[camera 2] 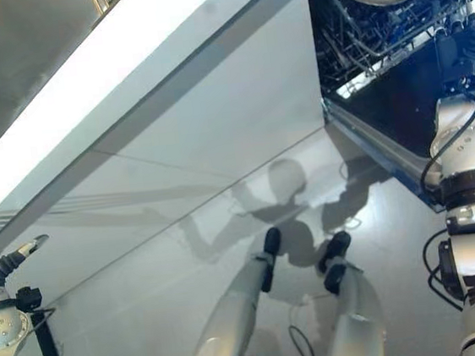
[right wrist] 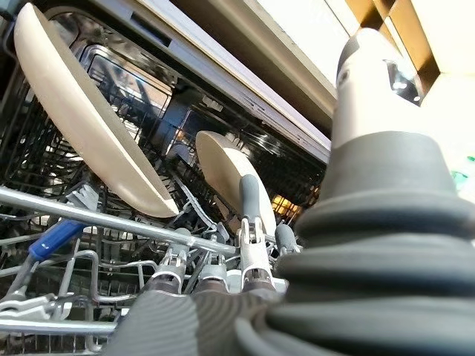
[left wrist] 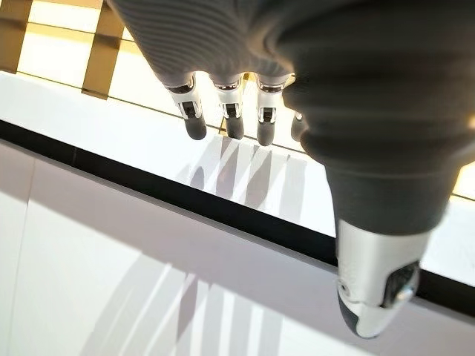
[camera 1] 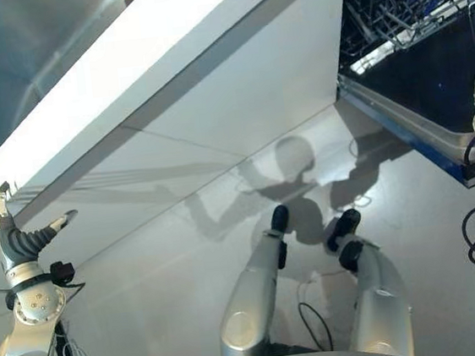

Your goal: Pick up plates and place into dishwasher.

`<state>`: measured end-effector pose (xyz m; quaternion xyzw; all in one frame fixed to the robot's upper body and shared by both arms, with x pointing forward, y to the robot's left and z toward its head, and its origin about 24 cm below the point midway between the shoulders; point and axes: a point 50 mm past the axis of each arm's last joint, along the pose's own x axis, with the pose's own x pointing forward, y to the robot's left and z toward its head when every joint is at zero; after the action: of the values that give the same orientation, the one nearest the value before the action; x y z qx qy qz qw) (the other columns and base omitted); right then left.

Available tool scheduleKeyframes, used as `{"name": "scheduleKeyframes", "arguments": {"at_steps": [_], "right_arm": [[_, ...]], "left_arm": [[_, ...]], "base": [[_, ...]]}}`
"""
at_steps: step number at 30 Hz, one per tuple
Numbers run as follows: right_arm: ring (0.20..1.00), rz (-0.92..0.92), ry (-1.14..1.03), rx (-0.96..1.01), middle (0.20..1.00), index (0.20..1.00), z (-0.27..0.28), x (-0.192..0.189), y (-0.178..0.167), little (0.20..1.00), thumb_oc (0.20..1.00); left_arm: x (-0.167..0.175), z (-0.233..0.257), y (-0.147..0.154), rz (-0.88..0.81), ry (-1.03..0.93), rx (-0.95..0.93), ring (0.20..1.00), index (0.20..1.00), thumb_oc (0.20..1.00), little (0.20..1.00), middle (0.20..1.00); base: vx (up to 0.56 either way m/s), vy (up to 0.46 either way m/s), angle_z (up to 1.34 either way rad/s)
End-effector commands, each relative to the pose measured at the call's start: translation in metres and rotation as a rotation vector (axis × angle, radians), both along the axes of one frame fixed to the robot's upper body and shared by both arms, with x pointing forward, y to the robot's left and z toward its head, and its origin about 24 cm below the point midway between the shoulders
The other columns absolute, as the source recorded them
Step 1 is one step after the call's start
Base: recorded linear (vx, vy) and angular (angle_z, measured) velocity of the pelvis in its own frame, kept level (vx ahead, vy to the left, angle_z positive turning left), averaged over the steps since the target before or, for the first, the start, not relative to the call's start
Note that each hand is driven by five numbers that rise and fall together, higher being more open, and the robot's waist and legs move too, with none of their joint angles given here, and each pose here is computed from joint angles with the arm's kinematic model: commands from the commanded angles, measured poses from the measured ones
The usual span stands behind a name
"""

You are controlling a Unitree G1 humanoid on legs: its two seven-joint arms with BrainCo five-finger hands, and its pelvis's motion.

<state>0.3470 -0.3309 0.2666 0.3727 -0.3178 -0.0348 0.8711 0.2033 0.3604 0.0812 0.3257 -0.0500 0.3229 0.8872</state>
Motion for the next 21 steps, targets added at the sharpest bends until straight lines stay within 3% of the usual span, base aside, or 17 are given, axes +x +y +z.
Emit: {"name": "scheduleKeyframes", "arguments": {"at_steps": [1, 3, 7, 12, 16, 21], "right_arm": [[1.000, 0.549, -0.868, -0.591, 1.000, 1.000, 0.146, -0.080, 0.169, 1.000, 1.000], [1.000, 0.389, -0.819, -0.623, 1.000, 1.000, 0.145, -0.079, 0.156, 1.000, 1.000], [1.000, -0.151, -0.637, -0.692, 1.000, 1.000, 0.139, -0.078, 0.124, 1.000, 1.000], [1.000, -0.549, -0.422, -0.731, 1.000, 1.000, 0.122, -0.080, 0.092, 1.000, 1.000], [1.000, -0.736, -0.299, -0.773, 1.000, 1.000, 0.102, -0.088, 0.071, 1.000, 1.000], [1.000, -0.800, -0.187, -0.784, 1.000, 1.000, 0.086, -0.088, 0.053, 1.000, 1.000]], "left_arm": [[-0.017, -0.028, -0.003, -0.132, 0.304, 0.023, 1.000, 1.000, 1.000, 1.000, 1.000], [-0.017, -0.025, 0.000, -0.123, 0.305, 0.027, 1.000, 1.000, 1.000, 1.000, 1.000], [-0.016, -0.030, 0.004, -0.073, 0.327, 0.020, 1.000, 1.000, 1.000, 1.000, 1.000], [-0.016, -0.047, 0.000, -0.020, 0.350, 0.010, 1.000, 1.000, 1.000, 1.000, 1.000], [-0.019, -0.063, -0.004, 0.028, 0.378, -0.016, 1.000, 1.000, 1.000, 1.000, 1.000], [-0.016, -0.070, -0.007, 0.045, 0.405, -0.022, 1.000, 1.000, 1.000, 1.000, 1.000]], "base": [[-0.05, -0.029, 0.02], [-0.06, -0.017, 0.04], [-0.07, 0.033, 0.02], [-0.05, 0.072, 0.15], [-0.05, 0.116, 0.12], [0.01, 0.060, 0.04]]}}
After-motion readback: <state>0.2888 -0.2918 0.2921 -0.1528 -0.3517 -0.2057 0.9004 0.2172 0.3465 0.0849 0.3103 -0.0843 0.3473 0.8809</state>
